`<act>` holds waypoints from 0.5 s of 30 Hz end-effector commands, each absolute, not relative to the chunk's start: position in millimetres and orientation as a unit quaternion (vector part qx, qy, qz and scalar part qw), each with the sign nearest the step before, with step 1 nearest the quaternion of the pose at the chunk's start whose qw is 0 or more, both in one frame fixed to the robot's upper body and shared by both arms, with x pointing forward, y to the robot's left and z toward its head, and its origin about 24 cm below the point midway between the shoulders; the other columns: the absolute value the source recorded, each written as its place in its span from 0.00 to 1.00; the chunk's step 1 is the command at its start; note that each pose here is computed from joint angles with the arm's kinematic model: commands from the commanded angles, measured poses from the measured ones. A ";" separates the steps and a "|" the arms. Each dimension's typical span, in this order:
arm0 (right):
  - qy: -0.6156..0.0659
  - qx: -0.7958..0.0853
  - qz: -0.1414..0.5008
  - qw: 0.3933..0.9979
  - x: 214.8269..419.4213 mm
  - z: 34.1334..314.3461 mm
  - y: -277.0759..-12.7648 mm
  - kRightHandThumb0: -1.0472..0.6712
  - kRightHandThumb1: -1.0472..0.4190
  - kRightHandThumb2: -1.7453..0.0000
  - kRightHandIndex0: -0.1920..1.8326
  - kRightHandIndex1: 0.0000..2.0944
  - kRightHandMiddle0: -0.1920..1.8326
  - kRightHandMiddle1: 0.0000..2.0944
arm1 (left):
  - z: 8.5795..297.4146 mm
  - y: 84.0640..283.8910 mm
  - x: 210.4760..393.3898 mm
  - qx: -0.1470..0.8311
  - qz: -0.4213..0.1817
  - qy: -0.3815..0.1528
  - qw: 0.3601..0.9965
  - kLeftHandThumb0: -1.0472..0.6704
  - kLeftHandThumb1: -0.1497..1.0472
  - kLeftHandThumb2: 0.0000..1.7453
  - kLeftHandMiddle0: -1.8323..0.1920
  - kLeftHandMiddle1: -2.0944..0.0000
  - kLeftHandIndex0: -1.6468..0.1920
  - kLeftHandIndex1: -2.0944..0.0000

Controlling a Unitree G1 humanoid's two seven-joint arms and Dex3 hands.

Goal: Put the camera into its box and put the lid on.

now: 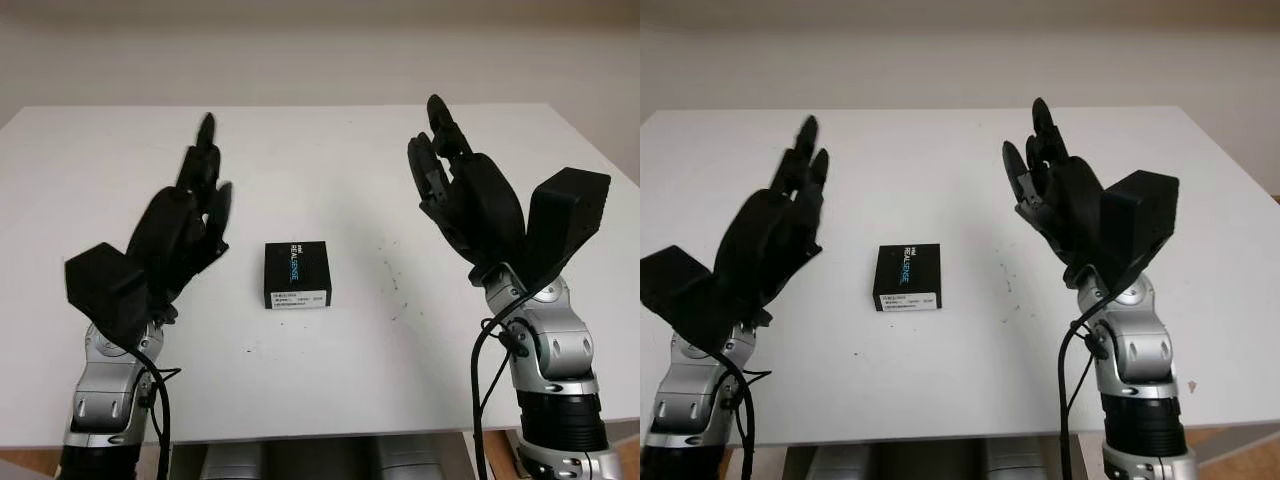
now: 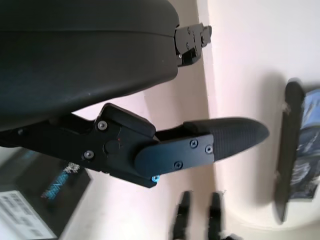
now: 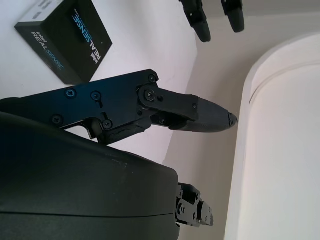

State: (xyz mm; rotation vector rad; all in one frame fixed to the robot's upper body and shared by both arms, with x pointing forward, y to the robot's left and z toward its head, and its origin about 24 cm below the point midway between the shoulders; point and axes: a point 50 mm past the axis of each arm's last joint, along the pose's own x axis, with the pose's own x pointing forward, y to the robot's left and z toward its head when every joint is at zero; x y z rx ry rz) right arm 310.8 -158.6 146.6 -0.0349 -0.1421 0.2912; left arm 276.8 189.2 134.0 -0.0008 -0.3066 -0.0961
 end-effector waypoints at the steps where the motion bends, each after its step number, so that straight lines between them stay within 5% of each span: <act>1: -0.074 -0.016 0.143 0.987 312.6 146.1 -156.9 0.22 0.00 0.60 0.00 0.00 0.00 0.00 | 144.6 190.7 277.9 -0.029 -0.029 -0.177 0.983 0.12 1.00 0.36 1.00 1.00 1.00 1.00; 15: -0.066 0.007 0.127 0.990 317.7 127.4 -152.6 0.20 0.00 0.61 0.00 0.00 0.00 0.00 | 134.8 208.0 292.3 -0.075 0.013 -0.136 0.988 0.14 1.00 0.41 1.00 1.00 1.00 1.00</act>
